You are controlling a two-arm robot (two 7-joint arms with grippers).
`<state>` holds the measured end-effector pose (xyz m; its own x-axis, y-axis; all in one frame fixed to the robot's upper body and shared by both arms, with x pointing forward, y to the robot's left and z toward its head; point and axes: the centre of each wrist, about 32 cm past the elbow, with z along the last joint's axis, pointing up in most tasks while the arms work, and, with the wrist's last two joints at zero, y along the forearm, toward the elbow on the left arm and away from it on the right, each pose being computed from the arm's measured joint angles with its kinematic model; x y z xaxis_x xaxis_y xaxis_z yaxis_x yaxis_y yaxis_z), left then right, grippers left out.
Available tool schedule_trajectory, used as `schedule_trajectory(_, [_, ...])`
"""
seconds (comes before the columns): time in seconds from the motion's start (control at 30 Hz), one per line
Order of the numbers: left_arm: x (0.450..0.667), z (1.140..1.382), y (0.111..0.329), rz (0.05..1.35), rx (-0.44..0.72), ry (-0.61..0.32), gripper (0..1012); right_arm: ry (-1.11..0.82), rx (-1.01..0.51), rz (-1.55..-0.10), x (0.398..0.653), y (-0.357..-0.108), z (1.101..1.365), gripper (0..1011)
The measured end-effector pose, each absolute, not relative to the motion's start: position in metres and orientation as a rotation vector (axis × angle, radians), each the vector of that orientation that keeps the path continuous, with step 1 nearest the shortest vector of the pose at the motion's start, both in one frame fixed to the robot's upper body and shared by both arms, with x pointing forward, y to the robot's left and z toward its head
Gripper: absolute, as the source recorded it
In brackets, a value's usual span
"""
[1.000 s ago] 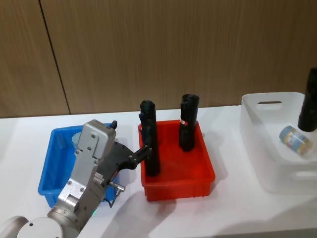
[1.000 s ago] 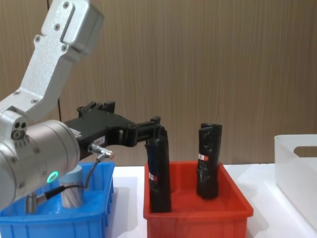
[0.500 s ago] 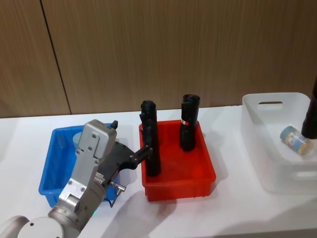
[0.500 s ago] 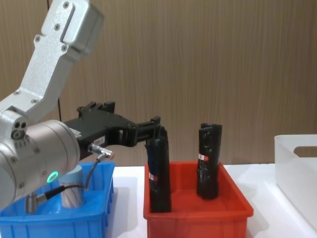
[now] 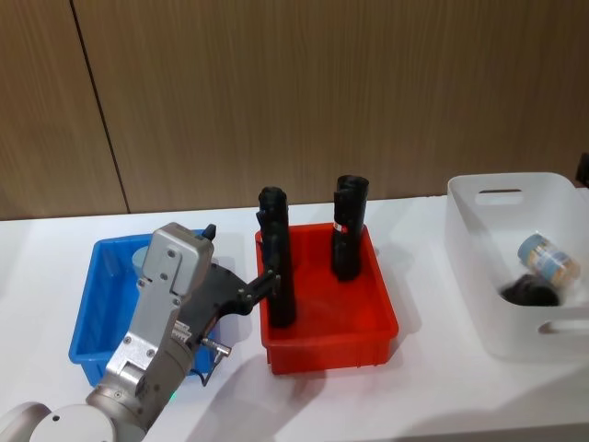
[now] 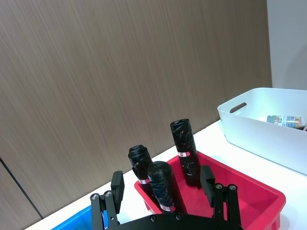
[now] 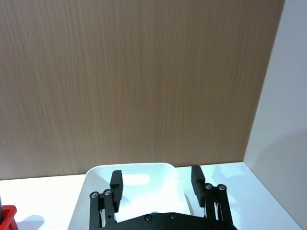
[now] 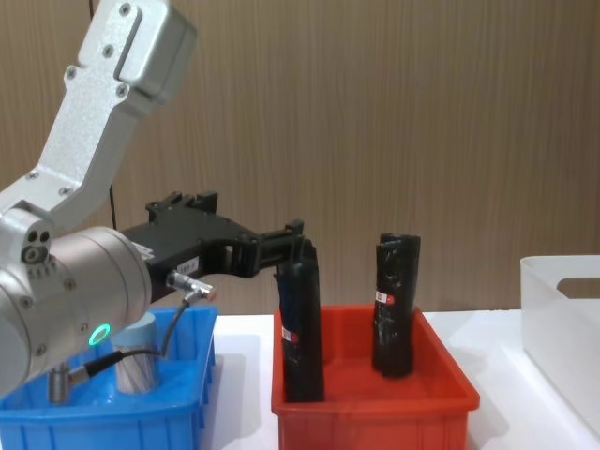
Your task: Pick the cotton swabs from the blue box and place them into the white box.
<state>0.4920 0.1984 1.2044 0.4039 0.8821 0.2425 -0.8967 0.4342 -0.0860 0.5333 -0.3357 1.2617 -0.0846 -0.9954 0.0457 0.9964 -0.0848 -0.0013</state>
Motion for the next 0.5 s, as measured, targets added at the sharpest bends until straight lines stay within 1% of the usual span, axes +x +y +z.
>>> schedule_trajectory(0.03, [0.492,1.204,0.198,1.124,0.061,-0.268,1004,-0.036,-0.036,-1.656,0.532,-0.335,1.263,873])
schedule_trajectory(0.1, [0.492,1.204,0.198,1.124,0.061,-0.268,1004,-0.041,-0.033,-1.659,0.528,-0.335,1.264,945])
schedule_trajectory(0.2, [0.492,1.204,0.198,1.124,0.061,-0.268,1004,-0.046,-0.030,-1.662,0.523,-0.334,1.265,1002])
schedule_trajectory(0.5, [0.492,1.204,0.198,1.124,0.061,-0.268,1004,-0.056,-0.022,-1.668,0.513,-0.332,1.267,1002])
